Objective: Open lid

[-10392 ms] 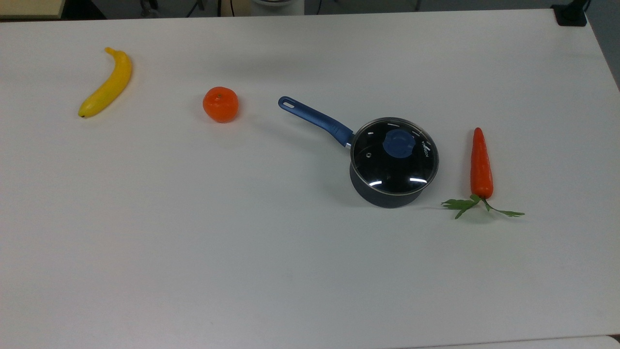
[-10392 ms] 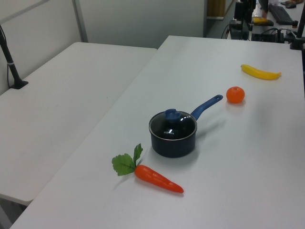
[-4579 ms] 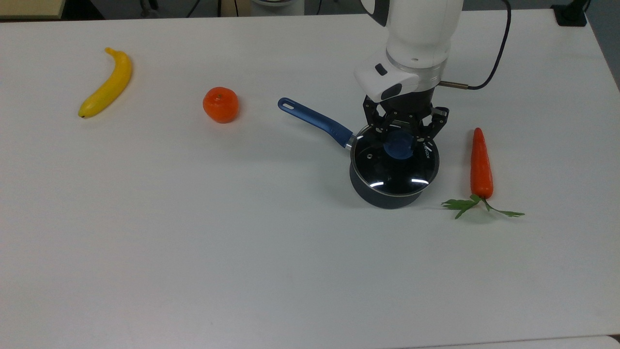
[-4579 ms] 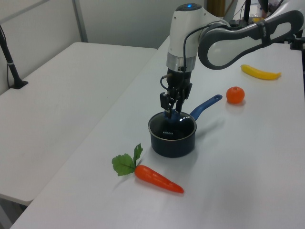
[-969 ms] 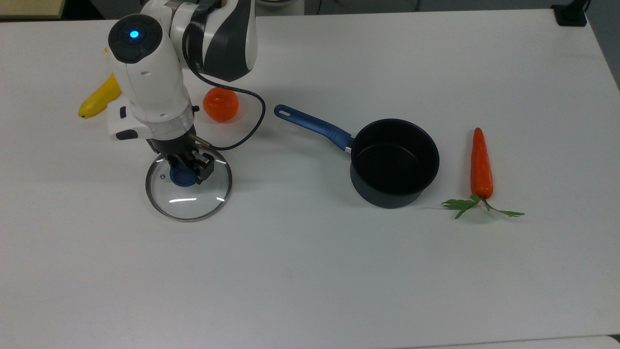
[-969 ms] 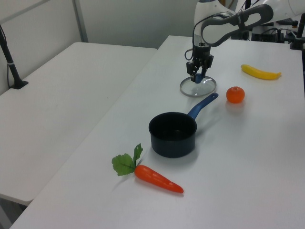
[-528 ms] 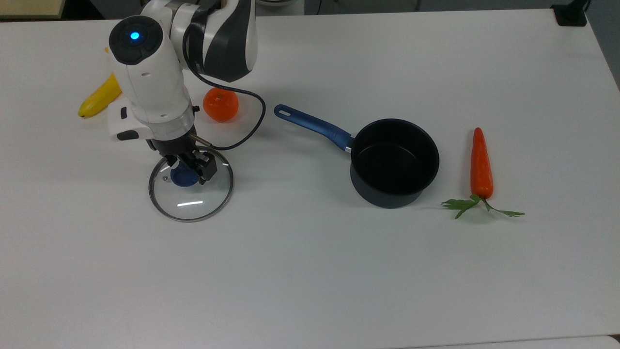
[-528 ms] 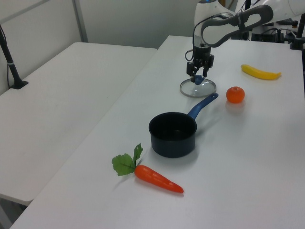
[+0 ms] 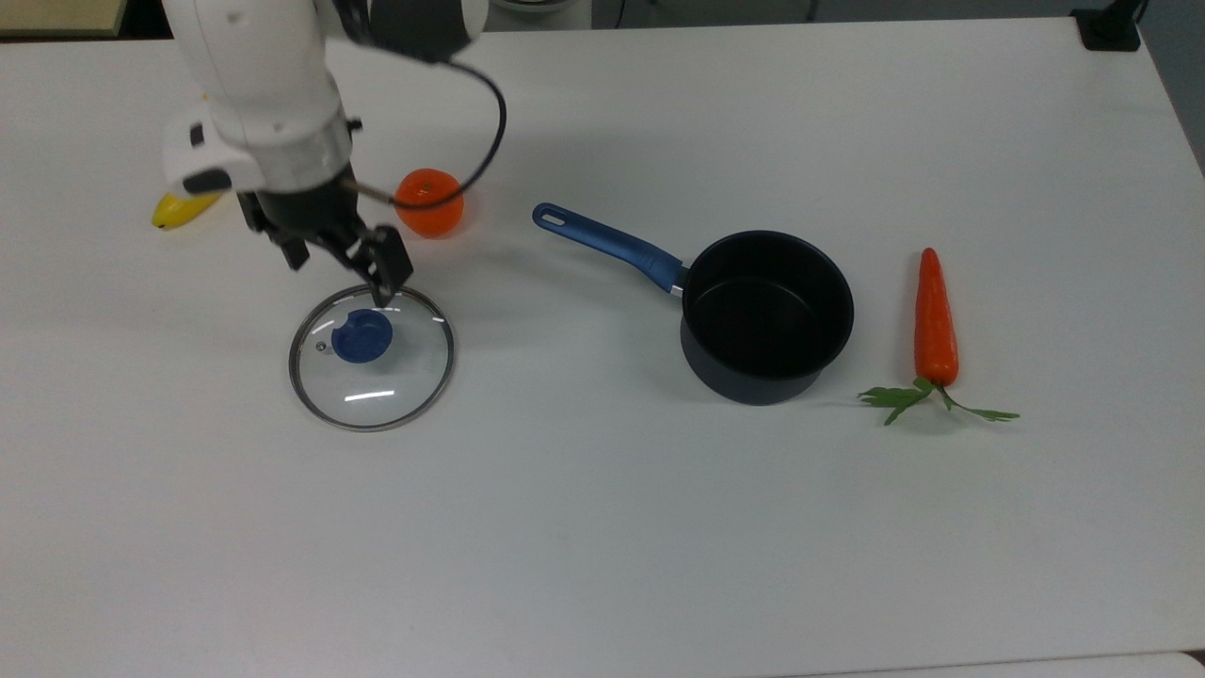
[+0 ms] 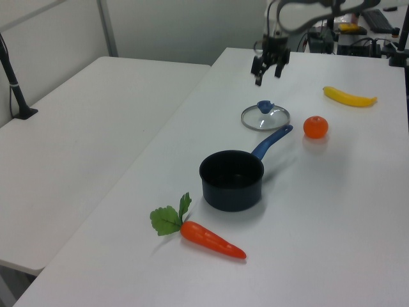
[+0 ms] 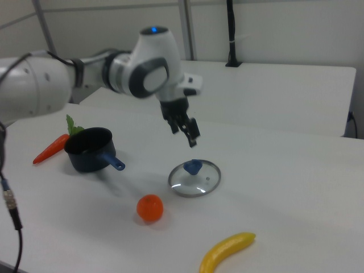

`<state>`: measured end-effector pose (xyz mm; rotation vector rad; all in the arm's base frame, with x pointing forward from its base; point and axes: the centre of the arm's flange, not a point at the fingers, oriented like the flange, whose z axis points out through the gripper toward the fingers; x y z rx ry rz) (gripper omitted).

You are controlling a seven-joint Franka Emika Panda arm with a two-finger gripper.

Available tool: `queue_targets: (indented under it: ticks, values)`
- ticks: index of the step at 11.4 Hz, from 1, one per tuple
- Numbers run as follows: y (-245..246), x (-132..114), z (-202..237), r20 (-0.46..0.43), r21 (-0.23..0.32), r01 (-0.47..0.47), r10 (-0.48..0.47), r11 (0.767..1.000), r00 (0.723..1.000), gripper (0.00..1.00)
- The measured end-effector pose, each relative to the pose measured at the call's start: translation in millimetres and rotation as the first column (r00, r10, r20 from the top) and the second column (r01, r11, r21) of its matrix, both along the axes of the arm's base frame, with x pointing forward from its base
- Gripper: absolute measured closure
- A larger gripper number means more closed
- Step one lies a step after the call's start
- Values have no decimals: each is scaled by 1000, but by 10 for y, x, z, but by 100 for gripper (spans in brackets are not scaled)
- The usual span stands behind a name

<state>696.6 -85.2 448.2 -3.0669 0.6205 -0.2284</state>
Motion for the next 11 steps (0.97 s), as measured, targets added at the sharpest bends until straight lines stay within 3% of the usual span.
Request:
queue_targets:
  ticks: [3, 5, 8, 11]
  values:
    - [165, -544, 960, -86, 46, -92, 95, 995, 992, 0]
    - [295, -882, 1358, -133, 74, -155, 164, 985, 977, 0]
    - [549, -1090, 1493, -186, 96, -200, 215, 975, 959, 0]
    - [547, -1093, 1465, -189, 94, -205, 219, 974, 957, 0]
